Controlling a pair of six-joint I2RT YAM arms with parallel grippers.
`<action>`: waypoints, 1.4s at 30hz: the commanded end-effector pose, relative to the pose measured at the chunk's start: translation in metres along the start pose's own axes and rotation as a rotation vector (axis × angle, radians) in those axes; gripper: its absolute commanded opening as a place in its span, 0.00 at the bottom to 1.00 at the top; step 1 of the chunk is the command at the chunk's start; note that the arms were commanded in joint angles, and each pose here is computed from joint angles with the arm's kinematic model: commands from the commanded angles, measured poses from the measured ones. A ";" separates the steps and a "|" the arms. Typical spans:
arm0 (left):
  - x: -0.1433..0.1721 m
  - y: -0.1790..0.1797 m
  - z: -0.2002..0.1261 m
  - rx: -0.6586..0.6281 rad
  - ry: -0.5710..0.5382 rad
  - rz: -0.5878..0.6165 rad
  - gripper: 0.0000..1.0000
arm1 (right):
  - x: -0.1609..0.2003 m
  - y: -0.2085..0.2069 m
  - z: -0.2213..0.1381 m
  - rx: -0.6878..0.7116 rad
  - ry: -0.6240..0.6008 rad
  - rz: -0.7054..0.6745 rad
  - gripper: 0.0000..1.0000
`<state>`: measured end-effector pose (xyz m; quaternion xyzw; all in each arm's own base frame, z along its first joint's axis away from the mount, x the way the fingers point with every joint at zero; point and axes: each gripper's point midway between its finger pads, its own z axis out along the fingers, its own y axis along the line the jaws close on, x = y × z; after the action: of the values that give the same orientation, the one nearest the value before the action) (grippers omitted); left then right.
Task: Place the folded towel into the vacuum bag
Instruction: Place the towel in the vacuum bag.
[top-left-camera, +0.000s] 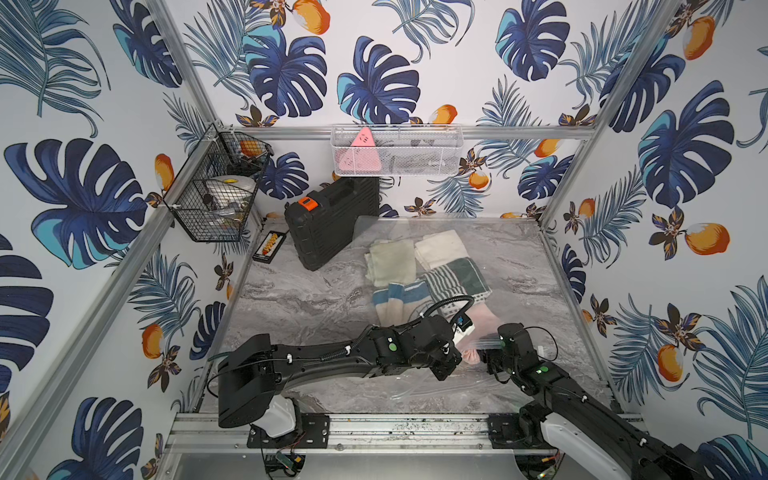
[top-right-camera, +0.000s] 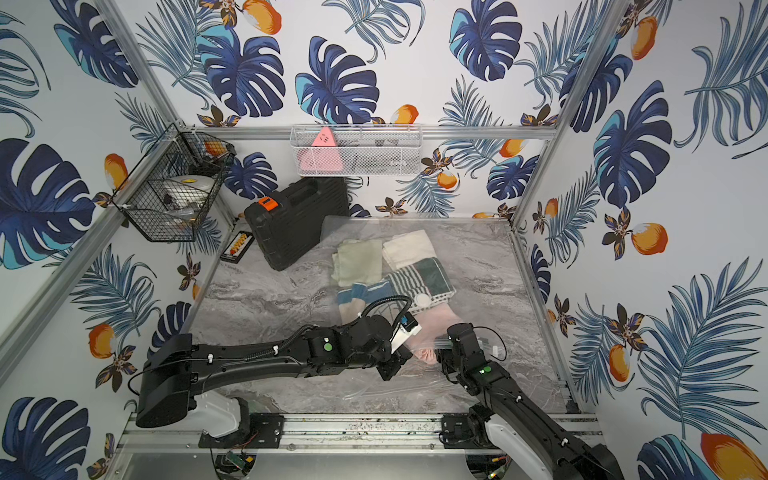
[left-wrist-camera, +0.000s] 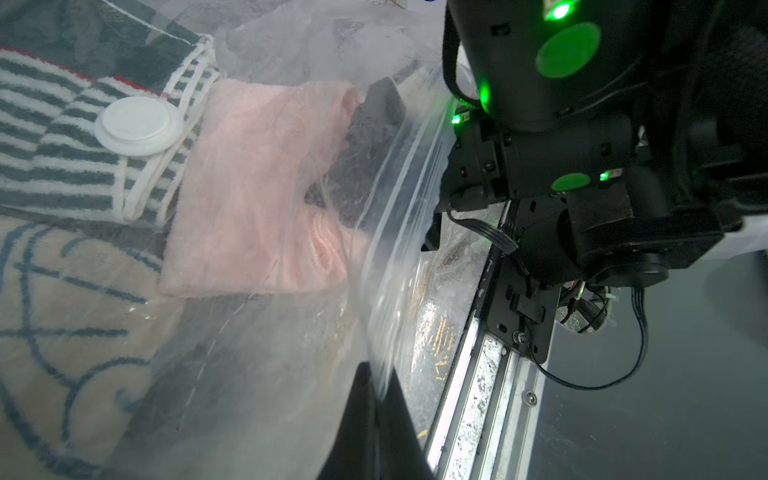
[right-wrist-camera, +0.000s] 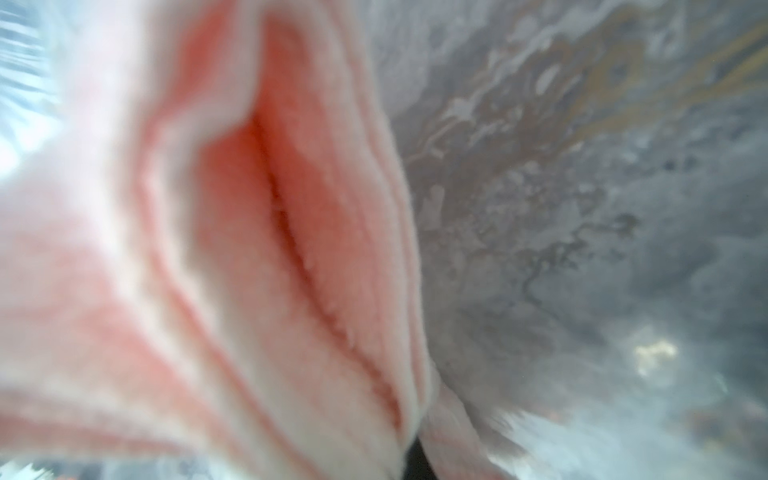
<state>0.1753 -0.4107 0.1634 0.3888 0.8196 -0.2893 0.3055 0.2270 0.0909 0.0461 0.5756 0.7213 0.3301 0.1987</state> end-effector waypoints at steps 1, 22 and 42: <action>-0.001 0.003 0.000 -0.022 0.003 0.013 0.00 | -0.018 -0.019 -0.010 0.058 -0.093 0.048 0.00; -0.023 0.022 -0.030 0.189 -0.098 -0.288 0.36 | -0.032 -0.019 0.004 0.092 -0.188 0.081 0.11; 0.082 0.178 0.071 -0.320 0.024 -0.639 0.16 | -0.038 -0.051 -0.007 0.124 -0.201 0.140 0.11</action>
<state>0.2871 -0.3525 0.0331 0.1207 0.9263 -0.2651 0.2391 0.2135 0.0594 0.0267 0.6447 0.6774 0.2782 0.2193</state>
